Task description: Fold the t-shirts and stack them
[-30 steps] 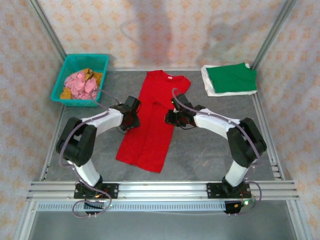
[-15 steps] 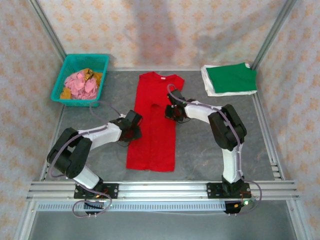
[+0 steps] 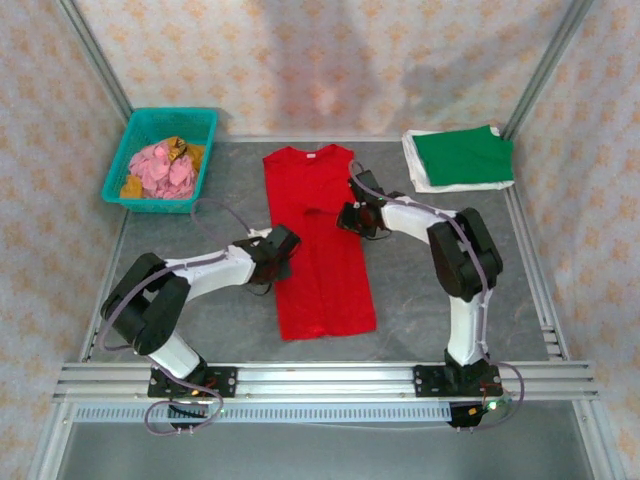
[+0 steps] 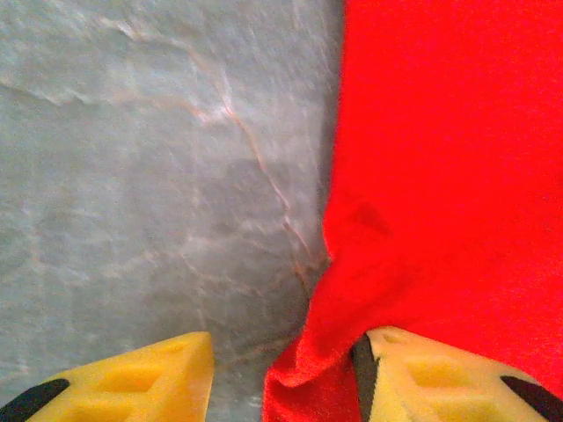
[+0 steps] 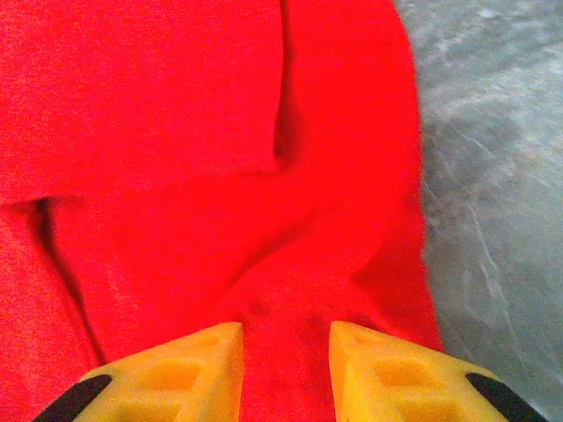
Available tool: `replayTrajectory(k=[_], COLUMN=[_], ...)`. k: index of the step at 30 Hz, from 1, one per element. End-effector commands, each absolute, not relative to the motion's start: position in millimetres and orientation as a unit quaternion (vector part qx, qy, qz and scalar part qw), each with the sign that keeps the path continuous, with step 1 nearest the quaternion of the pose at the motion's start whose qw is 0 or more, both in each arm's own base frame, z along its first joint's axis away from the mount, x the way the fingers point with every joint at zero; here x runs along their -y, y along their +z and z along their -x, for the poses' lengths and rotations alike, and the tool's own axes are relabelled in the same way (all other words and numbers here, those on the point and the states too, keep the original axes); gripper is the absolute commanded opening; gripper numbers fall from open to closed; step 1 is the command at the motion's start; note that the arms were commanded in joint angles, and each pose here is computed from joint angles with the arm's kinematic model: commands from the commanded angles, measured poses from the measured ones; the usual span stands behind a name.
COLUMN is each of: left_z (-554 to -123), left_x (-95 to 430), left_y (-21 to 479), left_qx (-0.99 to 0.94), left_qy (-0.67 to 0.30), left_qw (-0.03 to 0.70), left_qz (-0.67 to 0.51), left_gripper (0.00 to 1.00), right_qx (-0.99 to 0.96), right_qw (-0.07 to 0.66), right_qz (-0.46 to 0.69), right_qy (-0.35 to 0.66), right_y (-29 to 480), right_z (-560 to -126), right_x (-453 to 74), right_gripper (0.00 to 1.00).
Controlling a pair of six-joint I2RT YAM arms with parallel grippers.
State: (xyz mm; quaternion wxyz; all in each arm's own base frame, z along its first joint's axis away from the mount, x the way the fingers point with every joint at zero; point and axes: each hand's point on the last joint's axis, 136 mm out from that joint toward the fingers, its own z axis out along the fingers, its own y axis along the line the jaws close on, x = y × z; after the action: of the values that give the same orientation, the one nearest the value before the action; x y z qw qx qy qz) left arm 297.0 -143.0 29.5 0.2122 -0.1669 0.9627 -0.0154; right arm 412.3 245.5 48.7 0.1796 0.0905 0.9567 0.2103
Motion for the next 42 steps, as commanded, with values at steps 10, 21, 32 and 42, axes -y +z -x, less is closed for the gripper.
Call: replayTrajectory(k=[10,21,32,42], left_z=[-394,-494,-540,-600], left_x=[120,126,131,138], left_y=[100,48,9,-4], left_qx=[-0.956,-0.968,-0.970,-0.966], left_qy=[0.020,0.021,0.012,-0.050], left_qw=[0.261,0.207,0.187,0.206], left_qz=[0.129,0.141,0.158,0.150], left_gripper=[0.42,0.36,0.35,0.35], right_qx=[-0.953,-0.962,-0.951,-0.936], right_qw=[0.230,0.229,0.198,0.196], right_qz=[-0.042,-0.060,-0.136,-0.157], right_qy=[0.193,0.139,0.197,0.245], right_y=[89,52,14,29], right_z=[-438,-500,-536,-575], right_x=[-255,-267,-276,-297], right_gripper=[0.34,0.24,0.24,0.27])
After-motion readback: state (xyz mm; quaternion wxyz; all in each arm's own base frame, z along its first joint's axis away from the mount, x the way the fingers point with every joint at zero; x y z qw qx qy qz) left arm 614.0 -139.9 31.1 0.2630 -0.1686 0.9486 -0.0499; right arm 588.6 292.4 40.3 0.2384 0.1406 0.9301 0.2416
